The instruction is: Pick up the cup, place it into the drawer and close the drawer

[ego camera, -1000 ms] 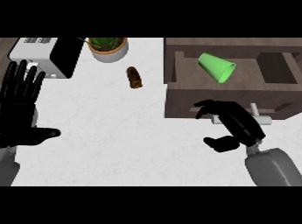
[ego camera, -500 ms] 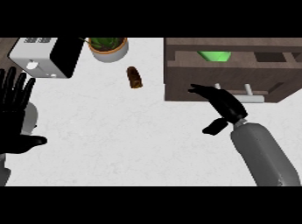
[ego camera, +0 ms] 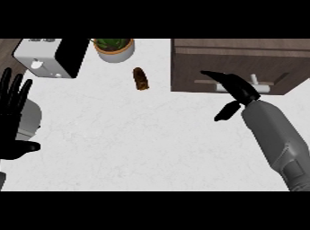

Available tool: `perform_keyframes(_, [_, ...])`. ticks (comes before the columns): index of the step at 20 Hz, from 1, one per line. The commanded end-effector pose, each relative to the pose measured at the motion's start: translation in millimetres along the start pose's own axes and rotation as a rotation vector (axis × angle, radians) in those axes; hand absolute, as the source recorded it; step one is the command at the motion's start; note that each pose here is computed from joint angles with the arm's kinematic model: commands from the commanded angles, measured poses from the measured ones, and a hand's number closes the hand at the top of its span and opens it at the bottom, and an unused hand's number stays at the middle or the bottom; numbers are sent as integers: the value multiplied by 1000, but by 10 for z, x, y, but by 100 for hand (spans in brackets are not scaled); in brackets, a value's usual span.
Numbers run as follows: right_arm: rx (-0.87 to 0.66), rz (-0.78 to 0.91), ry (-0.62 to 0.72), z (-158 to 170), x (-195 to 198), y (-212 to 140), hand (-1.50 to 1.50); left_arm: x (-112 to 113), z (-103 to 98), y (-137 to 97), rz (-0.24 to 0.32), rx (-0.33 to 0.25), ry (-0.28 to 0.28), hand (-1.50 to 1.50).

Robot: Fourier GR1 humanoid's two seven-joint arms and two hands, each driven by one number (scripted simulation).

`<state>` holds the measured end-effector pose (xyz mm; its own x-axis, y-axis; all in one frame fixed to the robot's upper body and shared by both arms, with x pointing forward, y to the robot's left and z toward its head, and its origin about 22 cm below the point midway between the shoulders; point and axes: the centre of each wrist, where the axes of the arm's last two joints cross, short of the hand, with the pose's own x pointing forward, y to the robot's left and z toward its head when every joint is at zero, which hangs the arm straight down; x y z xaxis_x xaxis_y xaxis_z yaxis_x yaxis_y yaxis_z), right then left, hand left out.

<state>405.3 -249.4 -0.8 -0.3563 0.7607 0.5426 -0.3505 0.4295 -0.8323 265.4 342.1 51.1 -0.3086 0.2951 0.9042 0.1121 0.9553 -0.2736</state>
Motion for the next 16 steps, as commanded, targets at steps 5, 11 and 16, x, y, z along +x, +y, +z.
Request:
perform_keyframes(5, [5,6,53,-169,41,-494,-150,27,-101,128,10,-28,12,-150])
perform_keyframes(11, [-16,-12,74,-10,-138,-669,-150,-74,-158,-146,0,-54,-8,-150])
perform_keyframes(16, [-39,-26,68,17,-170,-668,-150,-147,-4,-73,-29,-65,4,-150])
